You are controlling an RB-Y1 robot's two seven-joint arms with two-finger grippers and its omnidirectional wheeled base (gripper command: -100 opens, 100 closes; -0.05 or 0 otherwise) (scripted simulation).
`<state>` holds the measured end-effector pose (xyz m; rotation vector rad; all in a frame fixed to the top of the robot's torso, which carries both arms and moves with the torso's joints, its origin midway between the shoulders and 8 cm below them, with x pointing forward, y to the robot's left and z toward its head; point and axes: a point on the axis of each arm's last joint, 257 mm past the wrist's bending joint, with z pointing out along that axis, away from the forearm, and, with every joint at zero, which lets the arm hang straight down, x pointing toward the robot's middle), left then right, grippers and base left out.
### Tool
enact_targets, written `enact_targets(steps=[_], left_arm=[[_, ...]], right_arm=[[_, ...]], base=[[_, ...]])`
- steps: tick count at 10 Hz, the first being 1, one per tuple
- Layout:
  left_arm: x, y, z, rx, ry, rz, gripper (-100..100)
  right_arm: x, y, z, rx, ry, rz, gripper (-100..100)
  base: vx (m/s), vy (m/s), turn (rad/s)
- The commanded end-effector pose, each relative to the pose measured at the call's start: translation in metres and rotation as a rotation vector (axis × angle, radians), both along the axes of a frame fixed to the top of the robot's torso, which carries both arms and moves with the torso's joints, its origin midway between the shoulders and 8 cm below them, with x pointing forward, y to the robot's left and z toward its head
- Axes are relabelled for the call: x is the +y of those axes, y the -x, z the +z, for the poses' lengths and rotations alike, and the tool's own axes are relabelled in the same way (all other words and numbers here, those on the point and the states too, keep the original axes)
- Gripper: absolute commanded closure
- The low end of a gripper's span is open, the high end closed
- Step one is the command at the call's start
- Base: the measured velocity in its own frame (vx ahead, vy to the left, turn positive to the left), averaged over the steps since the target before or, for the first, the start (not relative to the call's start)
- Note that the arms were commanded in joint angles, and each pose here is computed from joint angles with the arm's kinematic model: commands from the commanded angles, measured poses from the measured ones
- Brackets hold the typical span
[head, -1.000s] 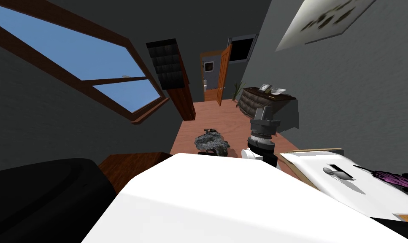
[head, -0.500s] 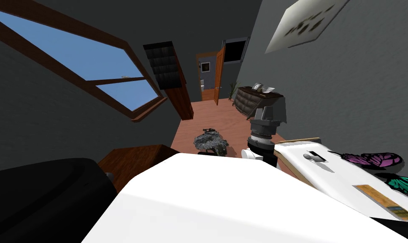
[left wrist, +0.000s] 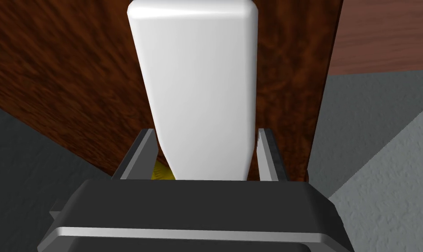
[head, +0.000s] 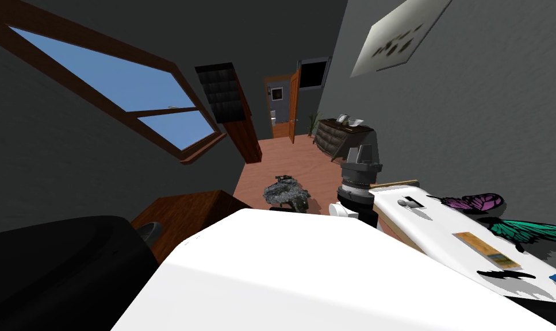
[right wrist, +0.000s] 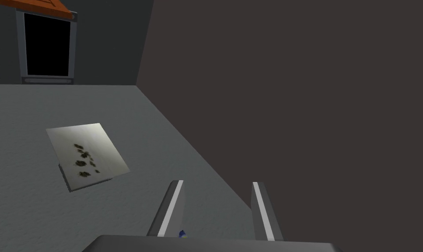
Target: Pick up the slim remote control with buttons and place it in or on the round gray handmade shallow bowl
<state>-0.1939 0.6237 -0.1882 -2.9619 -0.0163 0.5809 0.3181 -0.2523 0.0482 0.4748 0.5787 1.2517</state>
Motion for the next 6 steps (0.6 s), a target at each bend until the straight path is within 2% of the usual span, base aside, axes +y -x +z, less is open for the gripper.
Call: enact_targets(steps=[1, 4, 6], left_arm=[[0.005, -0.013, 0.001, -0.007, 0.008, 0.005, 100], [0.016, -0.041, 0.000, -0.040, 0.020, 0.016, 100], [0.021, -0.058, 0.000, -0.071, 0.028, 0.027, 100]], right_arm=[[0.000, 0.000, 0.000, 0.000, 0.000, 0.000, 0], [0.000, 0.000, 0.000, 0.000, 0.000, 0.000, 0], [0.000, 0.000, 0.000, 0.000, 0.000, 0.000, 0]], base=[[-0.131, -0.059, -0.039], [-0.089, -0.008, -0.037], [-0.032, 0.028, -0.004]])
